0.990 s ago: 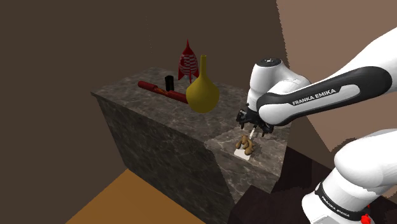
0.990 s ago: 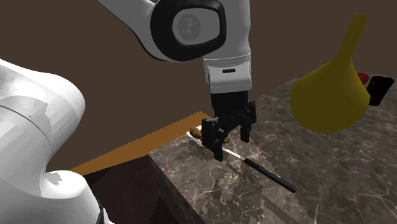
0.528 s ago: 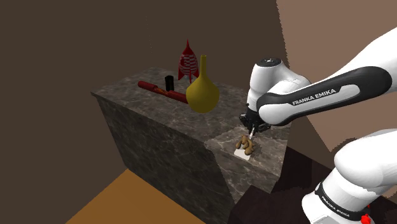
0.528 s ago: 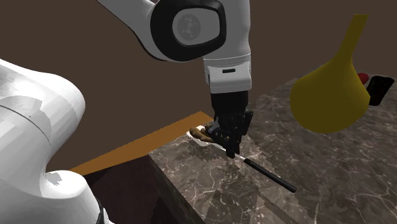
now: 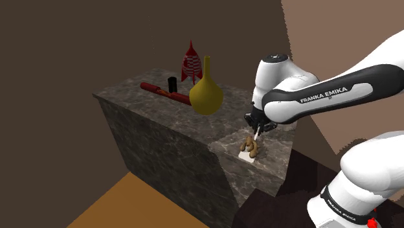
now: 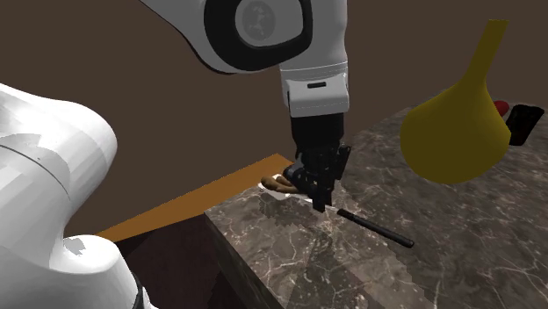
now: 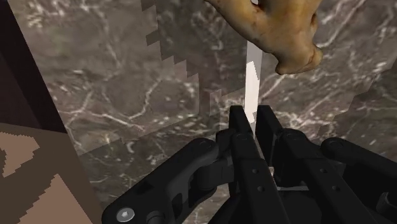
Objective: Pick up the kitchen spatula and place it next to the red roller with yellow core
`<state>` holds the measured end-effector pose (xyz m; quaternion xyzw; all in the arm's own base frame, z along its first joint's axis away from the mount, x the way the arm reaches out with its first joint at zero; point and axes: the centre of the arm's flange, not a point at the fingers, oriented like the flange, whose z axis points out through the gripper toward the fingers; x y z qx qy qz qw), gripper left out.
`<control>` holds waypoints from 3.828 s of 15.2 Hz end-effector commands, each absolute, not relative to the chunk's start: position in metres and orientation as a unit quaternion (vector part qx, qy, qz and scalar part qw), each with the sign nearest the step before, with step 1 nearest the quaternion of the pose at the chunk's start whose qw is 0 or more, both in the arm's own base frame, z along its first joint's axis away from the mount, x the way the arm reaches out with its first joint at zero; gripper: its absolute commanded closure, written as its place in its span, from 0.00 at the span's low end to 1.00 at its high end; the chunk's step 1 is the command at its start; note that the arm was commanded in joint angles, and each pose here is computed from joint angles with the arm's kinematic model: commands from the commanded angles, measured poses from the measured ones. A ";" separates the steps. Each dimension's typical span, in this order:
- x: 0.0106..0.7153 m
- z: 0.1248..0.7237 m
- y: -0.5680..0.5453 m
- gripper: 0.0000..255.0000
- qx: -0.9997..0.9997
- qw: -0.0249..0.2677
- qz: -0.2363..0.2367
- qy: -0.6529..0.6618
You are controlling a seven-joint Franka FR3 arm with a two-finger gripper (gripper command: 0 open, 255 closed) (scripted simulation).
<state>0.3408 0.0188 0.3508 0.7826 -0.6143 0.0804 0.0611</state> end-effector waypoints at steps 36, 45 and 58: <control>0.550 0.456 0.102 1.00 0.783 0.061 0.080 -0.614; 0.652 0.451 0.143 1.00 0.783 0.061 0.080 -0.614; 0.652 0.382 0.143 1.00 0.783 0.061 0.080 -0.614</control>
